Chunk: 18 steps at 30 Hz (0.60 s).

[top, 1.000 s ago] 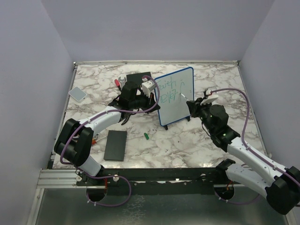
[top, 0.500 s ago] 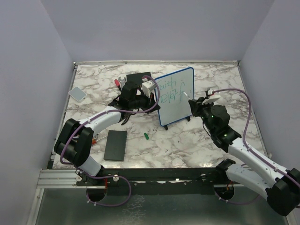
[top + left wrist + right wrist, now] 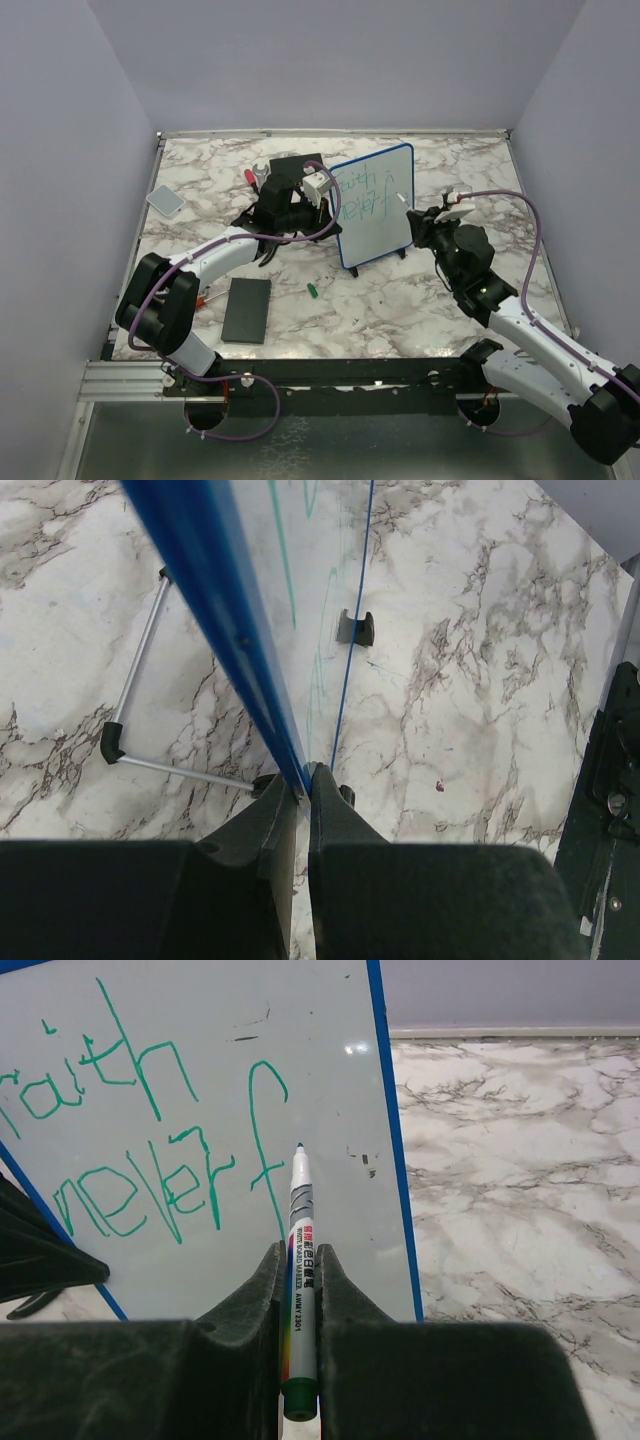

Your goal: Write a sentence on the whiteboard

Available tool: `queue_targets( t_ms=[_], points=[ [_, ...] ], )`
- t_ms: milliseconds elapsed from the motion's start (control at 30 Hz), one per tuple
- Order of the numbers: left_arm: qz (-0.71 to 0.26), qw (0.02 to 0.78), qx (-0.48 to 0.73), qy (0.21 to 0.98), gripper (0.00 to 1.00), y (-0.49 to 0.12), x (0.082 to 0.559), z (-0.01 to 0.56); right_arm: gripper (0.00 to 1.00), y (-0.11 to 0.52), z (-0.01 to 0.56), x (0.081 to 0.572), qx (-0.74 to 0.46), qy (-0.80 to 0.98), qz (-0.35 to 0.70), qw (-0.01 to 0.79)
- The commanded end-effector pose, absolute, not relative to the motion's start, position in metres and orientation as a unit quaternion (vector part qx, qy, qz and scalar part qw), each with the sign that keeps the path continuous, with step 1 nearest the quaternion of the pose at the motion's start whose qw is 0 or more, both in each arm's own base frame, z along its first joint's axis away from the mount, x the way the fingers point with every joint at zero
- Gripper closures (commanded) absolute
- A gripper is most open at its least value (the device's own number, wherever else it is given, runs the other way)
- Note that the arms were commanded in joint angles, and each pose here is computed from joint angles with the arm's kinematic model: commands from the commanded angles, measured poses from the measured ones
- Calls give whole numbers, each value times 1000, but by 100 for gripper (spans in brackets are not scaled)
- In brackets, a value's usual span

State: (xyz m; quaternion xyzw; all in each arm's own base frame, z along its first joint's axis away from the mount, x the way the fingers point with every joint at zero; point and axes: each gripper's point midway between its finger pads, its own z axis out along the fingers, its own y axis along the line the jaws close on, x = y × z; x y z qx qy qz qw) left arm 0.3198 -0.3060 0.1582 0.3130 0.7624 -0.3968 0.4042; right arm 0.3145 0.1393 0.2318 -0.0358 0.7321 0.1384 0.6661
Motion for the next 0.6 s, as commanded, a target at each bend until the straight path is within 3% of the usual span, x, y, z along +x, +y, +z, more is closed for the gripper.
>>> queue_targets(
  t_ms=[0, 567],
  points=[
    [-371, 378, 313, 788, 100, -298, 315, 136, 99, 127, 232, 317, -28, 731, 111, 673],
    [-369, 380, 314, 788, 100, -297, 315, 138, 100, 116, 226, 310, -31, 723, 171, 669]
  ],
)
